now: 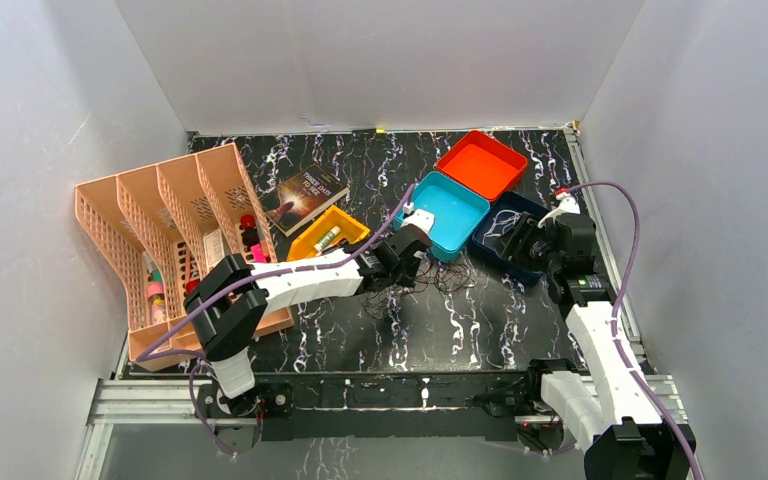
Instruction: Untangle the cables
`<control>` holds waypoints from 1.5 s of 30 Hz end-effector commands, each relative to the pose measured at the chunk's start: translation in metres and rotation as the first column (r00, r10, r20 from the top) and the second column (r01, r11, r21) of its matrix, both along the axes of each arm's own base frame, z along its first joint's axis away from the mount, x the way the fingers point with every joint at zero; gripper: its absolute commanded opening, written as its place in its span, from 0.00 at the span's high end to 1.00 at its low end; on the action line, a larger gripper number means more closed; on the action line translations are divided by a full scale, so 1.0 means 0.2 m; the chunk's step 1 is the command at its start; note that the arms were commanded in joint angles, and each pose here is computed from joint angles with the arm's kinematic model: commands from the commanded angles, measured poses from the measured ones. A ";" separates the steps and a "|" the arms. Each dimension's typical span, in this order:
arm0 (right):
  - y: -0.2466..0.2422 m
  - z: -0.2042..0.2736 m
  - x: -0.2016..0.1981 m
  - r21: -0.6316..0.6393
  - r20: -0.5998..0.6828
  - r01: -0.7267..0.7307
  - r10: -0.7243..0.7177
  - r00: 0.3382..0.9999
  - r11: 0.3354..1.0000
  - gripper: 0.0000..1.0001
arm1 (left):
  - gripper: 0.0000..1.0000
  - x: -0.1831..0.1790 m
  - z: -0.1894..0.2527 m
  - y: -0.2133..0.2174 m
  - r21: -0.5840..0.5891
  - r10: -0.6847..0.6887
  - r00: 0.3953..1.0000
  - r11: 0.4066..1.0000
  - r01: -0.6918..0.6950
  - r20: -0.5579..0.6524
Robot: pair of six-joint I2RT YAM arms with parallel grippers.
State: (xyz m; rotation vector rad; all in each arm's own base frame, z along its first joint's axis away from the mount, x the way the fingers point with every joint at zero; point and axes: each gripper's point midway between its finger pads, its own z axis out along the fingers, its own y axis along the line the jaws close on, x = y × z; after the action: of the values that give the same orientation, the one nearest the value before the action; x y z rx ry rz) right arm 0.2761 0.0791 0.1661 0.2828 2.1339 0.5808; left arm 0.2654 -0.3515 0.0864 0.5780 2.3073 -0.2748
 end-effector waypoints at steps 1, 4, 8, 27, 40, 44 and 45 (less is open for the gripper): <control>0.03 0.10 0.02 0.013 0.067 -0.031 0.030 0.997 0.999 0.45 | 0.85 0.03 0.12 -0.01 -0.008 -0.003 0.999 1.000 0.003 0.044; 0.04 0.11 0.02 0.021 0.084 -0.048 0.047 0.995 0.999 0.45 | 0.96 0.03 0.17 -0.02 -0.015 -0.010 0.999 1.000 0.011 0.054; 0.08 0.15 0.01 0.034 0.128 -0.094 0.089 0.988 0.995 0.42 | 1.00 0.03 0.26 -0.02 -0.033 -0.028 0.997 0.999 0.030 0.071; 0.34 0.40 -0.09 0.072 0.416 -0.386 0.324 0.850 0.920 0.29 | 1.00 0.00 1.03 0.16 -0.199 0.022 0.961 0.979 0.035 0.277; 0.86 0.55 -0.24 -0.100 0.690 -0.600 0.490 0.533 0.793 0.26 | 1.00 -0.01 1.47 0.22 -0.295 0.041 0.912 0.951 0.089 0.407; 0.96 0.59 -0.25 -0.111 0.764 -0.619 0.465 0.447 0.778 0.26 | 1.00 -0.03 1.53 0.22 -0.322 0.038 0.908 0.941 0.108 0.417; 0.98 0.61 -0.25 -0.113 0.778 -0.627 0.461 0.426 0.771 0.26 | 1.00 -0.03 1.54 0.21 -0.327 0.038 0.907 0.939 0.112 0.419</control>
State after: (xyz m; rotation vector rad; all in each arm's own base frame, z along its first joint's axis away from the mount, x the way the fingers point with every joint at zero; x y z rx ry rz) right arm 0.2177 0.2649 0.2202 -0.5550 1.5837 1.0832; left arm 0.2685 -0.3214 0.3538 0.4700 1.8560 -0.4621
